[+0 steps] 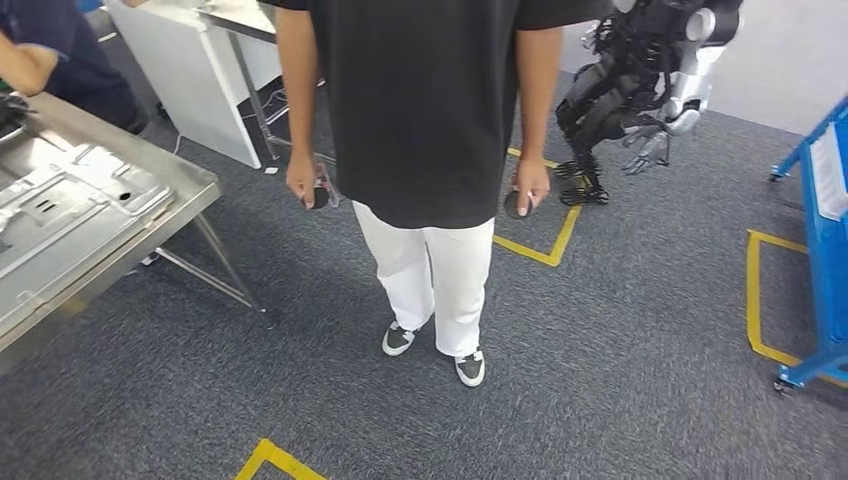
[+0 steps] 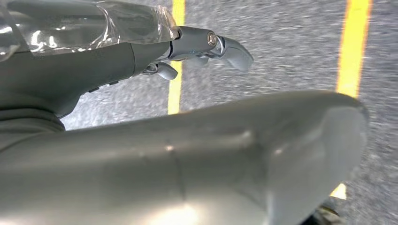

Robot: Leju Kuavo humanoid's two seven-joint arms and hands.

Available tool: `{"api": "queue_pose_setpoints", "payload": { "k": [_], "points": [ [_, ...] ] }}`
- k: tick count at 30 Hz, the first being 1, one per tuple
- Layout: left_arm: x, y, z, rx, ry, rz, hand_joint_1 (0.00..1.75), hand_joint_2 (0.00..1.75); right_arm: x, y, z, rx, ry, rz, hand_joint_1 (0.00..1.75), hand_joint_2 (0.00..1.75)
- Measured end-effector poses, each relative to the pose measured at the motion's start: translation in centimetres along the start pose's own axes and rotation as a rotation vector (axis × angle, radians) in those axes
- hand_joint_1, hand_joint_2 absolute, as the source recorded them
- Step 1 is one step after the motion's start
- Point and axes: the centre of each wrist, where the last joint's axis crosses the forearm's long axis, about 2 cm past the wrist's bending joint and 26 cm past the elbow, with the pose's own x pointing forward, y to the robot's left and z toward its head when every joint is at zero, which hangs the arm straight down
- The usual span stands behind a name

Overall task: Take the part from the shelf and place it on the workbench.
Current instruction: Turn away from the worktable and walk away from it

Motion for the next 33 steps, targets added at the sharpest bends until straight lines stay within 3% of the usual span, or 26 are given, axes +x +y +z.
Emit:
{"api": "queue_pose_setpoints", "payload": {
  "k": [8,14,33],
  "points": [
    [0.2,0.0,0.0,-0.011,0.032,-0.008,0.00,0.00,0.2,-0.2,0.0,-0.014,-0.005,-0.014,0.00,0.00],
    [-0.8,-0.5,0.2,-0.021,0.050,-0.007,0.00,0.00,0.1,-0.2,0.0,-0.013,0.008,-0.022,0.00,0.00],
    [-0.7,-0.6,0.2,-0.014,0.044,0.006,0.00,0.00,0.0,-0.4,0.0,-0.025,0.015,-0.029,0.00,0.00]
  ]
}}
